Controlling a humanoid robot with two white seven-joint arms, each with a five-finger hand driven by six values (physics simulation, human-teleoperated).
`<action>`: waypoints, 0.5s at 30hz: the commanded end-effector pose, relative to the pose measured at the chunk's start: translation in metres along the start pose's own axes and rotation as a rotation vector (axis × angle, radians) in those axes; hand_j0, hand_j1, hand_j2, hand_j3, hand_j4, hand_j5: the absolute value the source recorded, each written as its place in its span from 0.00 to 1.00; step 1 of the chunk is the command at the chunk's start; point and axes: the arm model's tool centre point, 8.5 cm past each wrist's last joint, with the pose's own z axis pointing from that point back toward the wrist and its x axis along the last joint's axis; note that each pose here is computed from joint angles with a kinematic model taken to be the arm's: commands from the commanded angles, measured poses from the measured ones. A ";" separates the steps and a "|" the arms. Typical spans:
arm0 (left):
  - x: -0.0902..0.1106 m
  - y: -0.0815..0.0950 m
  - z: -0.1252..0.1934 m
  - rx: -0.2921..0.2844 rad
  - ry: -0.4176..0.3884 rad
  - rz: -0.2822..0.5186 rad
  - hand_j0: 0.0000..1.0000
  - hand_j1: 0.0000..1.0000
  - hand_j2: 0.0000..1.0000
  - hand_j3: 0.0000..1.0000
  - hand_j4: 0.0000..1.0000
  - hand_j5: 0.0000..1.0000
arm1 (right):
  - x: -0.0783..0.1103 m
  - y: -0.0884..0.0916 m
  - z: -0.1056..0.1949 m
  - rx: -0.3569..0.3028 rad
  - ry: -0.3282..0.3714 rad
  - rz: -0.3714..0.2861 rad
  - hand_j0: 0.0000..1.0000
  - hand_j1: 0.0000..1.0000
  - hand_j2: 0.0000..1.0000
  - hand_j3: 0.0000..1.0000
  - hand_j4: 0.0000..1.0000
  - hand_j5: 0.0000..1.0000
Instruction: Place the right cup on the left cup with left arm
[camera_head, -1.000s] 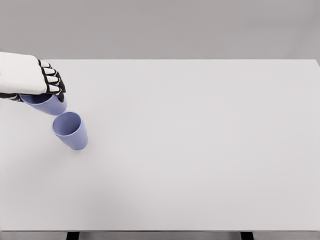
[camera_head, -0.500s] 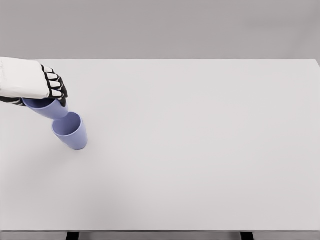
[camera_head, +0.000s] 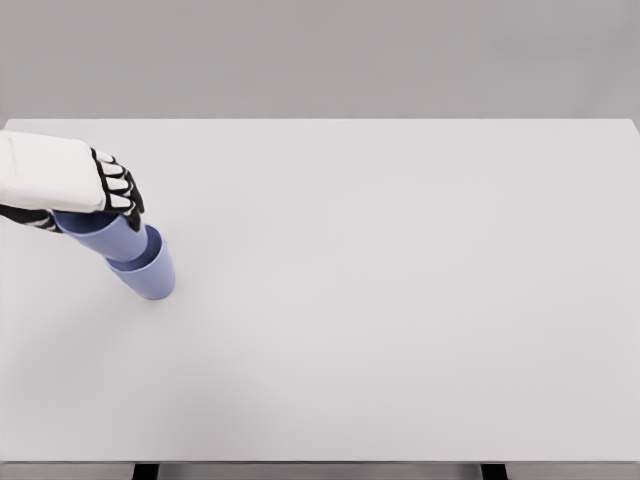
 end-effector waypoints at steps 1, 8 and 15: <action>0.000 0.000 0.001 0.008 -0.001 0.012 0.57 0.57 0.57 0.57 0.57 0.57 | 0.000 0.000 0.000 0.000 0.000 0.000 1.00 1.00 1.00 1.00 1.00 1.00; 0.000 0.001 0.002 0.010 0.000 0.011 0.57 0.57 0.57 0.57 0.57 0.57 | 0.000 0.000 0.000 0.000 0.000 0.000 1.00 1.00 1.00 1.00 1.00 1.00; 0.000 0.002 0.001 0.011 -0.001 0.007 0.57 0.57 0.57 0.57 0.57 0.57 | 0.000 0.000 0.000 0.000 0.000 0.000 1.00 1.00 1.00 1.00 1.00 1.00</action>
